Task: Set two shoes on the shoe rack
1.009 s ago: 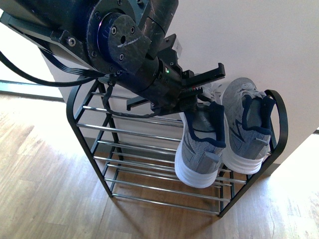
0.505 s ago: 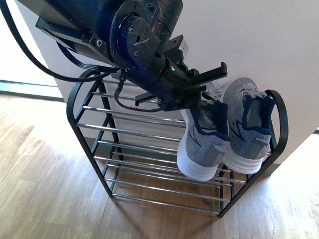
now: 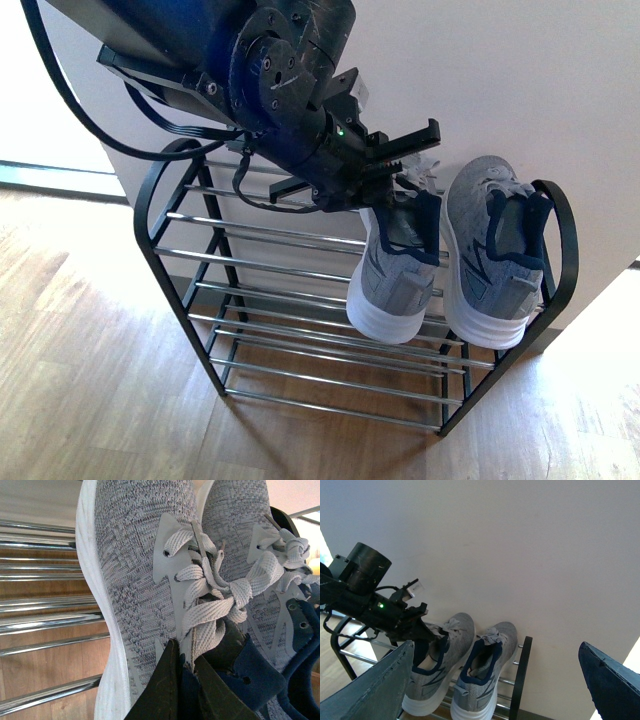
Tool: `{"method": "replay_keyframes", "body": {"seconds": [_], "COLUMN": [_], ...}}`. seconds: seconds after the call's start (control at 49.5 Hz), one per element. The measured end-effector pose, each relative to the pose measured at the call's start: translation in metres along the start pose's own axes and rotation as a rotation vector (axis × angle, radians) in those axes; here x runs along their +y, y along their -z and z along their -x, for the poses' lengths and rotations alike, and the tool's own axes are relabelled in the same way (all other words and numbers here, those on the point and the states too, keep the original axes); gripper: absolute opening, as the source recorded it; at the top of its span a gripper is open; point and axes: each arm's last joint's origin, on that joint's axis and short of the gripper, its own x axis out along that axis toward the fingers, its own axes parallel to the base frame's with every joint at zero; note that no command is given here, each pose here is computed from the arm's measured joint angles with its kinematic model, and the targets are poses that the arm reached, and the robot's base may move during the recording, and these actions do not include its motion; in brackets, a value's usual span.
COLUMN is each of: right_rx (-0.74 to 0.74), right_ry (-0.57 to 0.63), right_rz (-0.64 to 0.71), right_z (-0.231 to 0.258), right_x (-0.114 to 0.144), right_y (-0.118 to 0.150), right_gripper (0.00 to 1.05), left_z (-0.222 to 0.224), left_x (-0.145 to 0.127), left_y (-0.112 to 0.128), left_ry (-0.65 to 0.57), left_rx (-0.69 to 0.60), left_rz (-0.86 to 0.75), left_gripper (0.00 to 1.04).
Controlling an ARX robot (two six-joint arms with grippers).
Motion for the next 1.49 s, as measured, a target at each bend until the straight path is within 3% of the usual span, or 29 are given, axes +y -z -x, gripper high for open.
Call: {"method": "replay_keyframes", "body": {"seconds": [0.101,0.363,0.424,0.545,0.606,0.707,0.828,0.909,0.989,1.07,1.131,1.292,1.494], "right_rx": [0.000,0.000,0.000,0.000,0.000,0.000,0.000,0.000,0.000,0.000,0.000,0.000,0.000], "right_ry": [0.000,0.000,0.000,0.000,0.000,0.000,0.000,0.000,0.000,-0.002,0.000,0.000,0.000], "right_rz": [0.000,0.000,0.000,0.000,0.000,0.000,0.000,0.000,0.000,0.000,0.000,0.000,0.000], "right_z": [0.000,0.000,0.000,0.000,0.000,0.000,0.000,0.000,0.000,0.000,0.000,0.000,0.000], "right_x": [0.000,0.000,0.000,0.000,0.000,0.000,0.000,0.000,0.000,0.000,0.000,0.000,0.000], "right_y": [0.000,0.000,0.000,0.000,0.000,0.000,0.000,0.000,0.000,0.000,0.000,0.000,0.000], "right_gripper": [0.95,0.95,0.96,0.96,0.96,0.95,0.96,0.95,0.95,0.95,0.95,0.96,0.95], "left_z": [0.000,0.010,0.017,0.055,0.083,0.130,0.190,0.240,0.269,0.281,0.282,0.293,0.306], "left_x": [0.005,-0.004,-0.008,-0.032,-0.044,-0.042,-0.007,0.021,0.028,0.027,0.029,0.032,0.039], "left_y": [-0.001,-0.005,-0.006,-0.007,-0.011,-0.022,-0.034,-0.025,-0.014,-0.007,0.013,0.055,0.099], "left_ry": [-0.015,0.071,0.075,0.103,0.031,-0.133,-0.429,-0.672,-0.759,-0.661,-0.612,-0.592,-0.612], "left_rx": [-0.008,-0.003,0.005,0.011,-0.025,-0.176,-0.388,-0.522,-0.564,-0.763,-0.908,-1.016,-1.014], "left_rz": [0.015,0.059,0.066,0.062,0.048,-0.022,-0.073,-0.079,-0.071,-0.223,-0.323,-0.396,-0.394], "left_gripper": [0.04,0.55,0.63,0.87,0.97,0.96,0.95,0.95,0.95,0.84,0.71,0.44,0.07]}}
